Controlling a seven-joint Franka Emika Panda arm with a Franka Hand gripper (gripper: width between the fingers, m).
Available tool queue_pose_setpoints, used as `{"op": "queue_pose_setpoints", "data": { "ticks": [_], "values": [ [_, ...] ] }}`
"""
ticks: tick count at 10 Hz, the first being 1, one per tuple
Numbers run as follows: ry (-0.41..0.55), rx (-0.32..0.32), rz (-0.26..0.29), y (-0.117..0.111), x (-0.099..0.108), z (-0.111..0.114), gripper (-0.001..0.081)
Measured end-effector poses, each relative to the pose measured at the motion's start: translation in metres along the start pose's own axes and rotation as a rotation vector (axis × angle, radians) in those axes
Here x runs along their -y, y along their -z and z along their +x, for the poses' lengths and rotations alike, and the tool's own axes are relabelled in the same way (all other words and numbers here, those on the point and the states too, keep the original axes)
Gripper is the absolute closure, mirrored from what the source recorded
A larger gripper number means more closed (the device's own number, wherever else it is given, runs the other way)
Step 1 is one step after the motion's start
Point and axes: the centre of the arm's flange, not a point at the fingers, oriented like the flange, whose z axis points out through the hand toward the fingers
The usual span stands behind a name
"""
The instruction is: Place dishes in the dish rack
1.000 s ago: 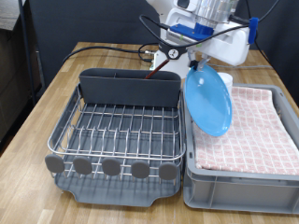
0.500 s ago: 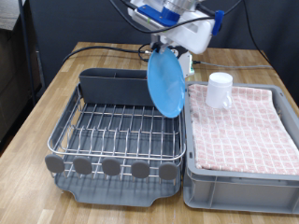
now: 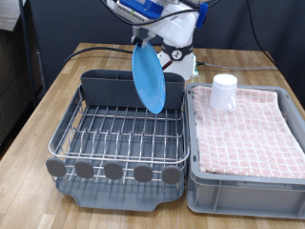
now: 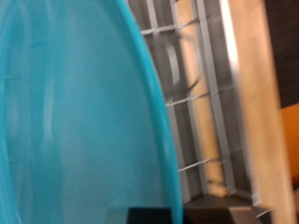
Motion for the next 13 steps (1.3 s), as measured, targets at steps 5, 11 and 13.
{"op": "queue_pose_setpoints", "data": {
  "ticks": [5, 11, 13],
  "values": [
    [0.293, -0.147, -0.007, -0.007, -0.025, 0.068, 0.0788],
    [0.35, -0.175, -0.038, -0.021, -0.006, 0.097, 0.0788],
    [0.339, -0.172, -0.051, -0.027, -0.001, 0.097, 0.0788]
  ]
}}
